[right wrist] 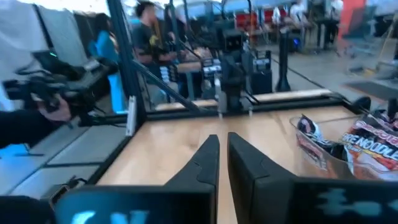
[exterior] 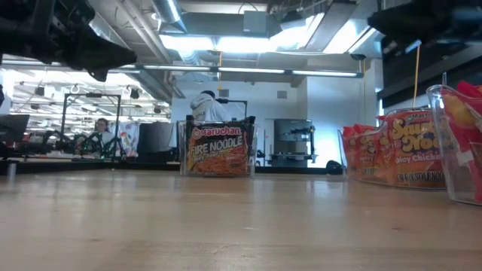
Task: Sort Maruchan noodles
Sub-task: Return to Home Position
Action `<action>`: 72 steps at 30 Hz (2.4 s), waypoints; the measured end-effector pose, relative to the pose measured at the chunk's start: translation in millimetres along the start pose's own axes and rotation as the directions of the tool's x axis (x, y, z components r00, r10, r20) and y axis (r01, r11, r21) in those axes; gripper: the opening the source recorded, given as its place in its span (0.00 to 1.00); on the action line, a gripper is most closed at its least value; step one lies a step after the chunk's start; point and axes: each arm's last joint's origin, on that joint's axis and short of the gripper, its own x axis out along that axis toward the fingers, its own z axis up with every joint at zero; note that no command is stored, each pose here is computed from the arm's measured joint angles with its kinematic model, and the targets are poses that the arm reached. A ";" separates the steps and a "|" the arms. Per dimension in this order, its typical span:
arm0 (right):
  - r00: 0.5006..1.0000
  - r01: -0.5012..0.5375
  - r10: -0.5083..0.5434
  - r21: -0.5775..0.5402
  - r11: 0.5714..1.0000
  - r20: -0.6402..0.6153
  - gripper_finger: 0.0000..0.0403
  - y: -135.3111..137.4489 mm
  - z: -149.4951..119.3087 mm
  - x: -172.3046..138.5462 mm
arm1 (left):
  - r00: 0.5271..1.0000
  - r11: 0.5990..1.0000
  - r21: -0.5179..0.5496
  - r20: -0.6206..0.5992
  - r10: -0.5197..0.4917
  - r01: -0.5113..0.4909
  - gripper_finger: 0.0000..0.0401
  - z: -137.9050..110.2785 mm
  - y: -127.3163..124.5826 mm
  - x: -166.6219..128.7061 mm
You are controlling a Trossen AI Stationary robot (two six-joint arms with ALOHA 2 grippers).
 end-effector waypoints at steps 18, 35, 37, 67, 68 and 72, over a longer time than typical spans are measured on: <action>0.990 -0.106 0.105 0.010 0.994 0.091 0.04 -2.4 -41.7 -42.3 | 0.991 0.998 -0.060 0.132 -0.024 0.032 0.10 -17.5 3.0 -12.3; 0.994 -0.107 0.108 0.036 0.994 -0.024 0.04 -3.4 -53.1 -42.2 | 0.984 0.987 -0.013 0.070 0.163 -0.162 0.10 -21.9 9.5 -15.1; 0.994 -0.107 0.108 0.036 0.994 -0.020 0.04 -3.3 -52.7 -42.2 | 0.984 0.987 -0.013 0.069 0.163 -0.162 0.10 -22.0 9.5 -15.1; 0.994 -0.107 0.108 0.036 0.994 -0.019 0.04 -3.3 -52.6 -42.2 | 0.984 0.987 -0.013 0.070 0.162 -0.162 0.10 -21.9 9.5 -15.1; 0.994 -0.107 0.108 0.036 0.994 -0.019 0.04 -3.3 -52.6 -42.2 | 0.984 0.987 -0.013 0.070 0.162 -0.162 0.10 -21.9 9.5 -15.1; 0.994 -0.107 0.108 0.036 0.994 -0.019 0.04 -3.3 -52.6 -42.2 | 0.984 0.987 -0.013 0.070 0.162 -0.162 0.10 -21.9 9.5 -15.1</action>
